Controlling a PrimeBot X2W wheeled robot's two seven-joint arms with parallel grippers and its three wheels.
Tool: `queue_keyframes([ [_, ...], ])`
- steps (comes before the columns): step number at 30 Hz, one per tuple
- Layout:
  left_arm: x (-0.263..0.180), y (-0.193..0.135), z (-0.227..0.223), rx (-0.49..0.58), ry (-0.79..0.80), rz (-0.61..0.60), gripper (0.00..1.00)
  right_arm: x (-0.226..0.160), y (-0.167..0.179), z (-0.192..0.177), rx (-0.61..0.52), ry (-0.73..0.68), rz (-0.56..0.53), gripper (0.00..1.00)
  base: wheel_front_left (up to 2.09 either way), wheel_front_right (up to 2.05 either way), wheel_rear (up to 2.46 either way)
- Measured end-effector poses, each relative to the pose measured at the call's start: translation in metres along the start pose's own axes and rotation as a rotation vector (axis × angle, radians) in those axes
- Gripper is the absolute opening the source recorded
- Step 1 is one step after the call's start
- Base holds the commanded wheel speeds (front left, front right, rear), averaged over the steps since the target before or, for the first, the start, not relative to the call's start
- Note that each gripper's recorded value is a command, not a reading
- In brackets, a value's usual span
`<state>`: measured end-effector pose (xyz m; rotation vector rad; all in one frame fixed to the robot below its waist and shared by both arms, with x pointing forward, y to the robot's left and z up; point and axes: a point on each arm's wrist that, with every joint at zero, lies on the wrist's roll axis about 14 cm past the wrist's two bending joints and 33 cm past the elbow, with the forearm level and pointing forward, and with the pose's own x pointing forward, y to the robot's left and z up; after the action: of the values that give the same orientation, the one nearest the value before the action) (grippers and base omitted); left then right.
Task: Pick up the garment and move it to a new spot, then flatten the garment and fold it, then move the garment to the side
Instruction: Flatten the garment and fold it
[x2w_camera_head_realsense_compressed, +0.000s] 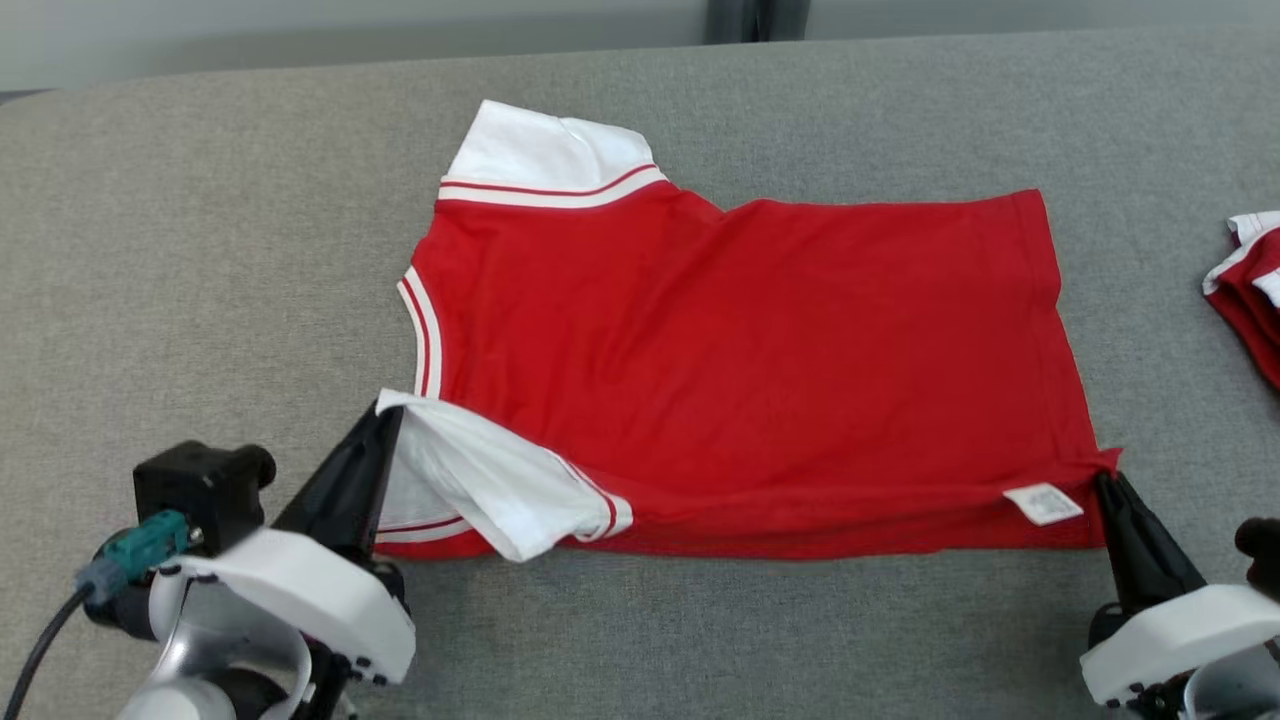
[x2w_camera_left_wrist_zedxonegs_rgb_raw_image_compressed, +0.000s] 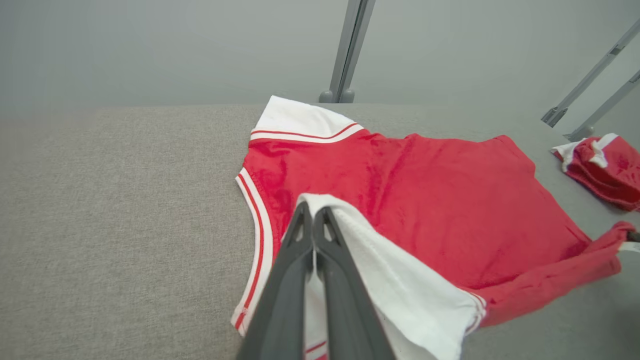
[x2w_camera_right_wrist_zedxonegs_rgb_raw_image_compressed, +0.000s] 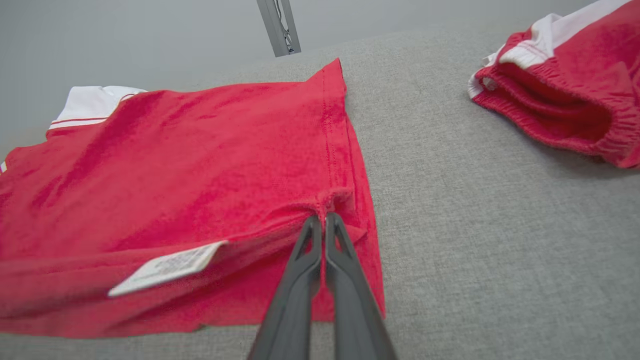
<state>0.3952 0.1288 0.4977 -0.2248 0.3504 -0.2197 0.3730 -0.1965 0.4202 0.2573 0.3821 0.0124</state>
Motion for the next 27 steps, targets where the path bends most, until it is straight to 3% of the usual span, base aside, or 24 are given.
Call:
queue_keyframes([
  [8,0.054,0.01,-0.031,-0.054,0.071,-0.02,0.0,0.033,-0.012,-0.004,-0.002,0.006,-0.01,0.0,0.0,0.0,0.0],
  [9,0.058,0.01,-0.034,-0.059,0.071,-0.022,0.48,0.035,-0.011,-0.005,0.006,0.003,-0.005,0.11,0.0,0.0,0.0],
  [10,0.061,0.01,-0.035,-0.061,0.066,-0.024,1.0,0.037,-0.01,-0.006,0.008,0.004,0.0,0.38,0.0,0.0,0.0],
  [12,0.066,0.014,-0.036,-0.067,0.045,-0.014,1.0,0.039,-0.009,-0.009,0.015,0.004,0.005,1.0,0.0,0.0,0.0],
  [27,0.042,0.024,0.01,0.048,-0.36,0.096,1.0,0.021,0.005,0.069,-0.14,-0.383,0.033,1.0,0.0,0.0,0.0],
])
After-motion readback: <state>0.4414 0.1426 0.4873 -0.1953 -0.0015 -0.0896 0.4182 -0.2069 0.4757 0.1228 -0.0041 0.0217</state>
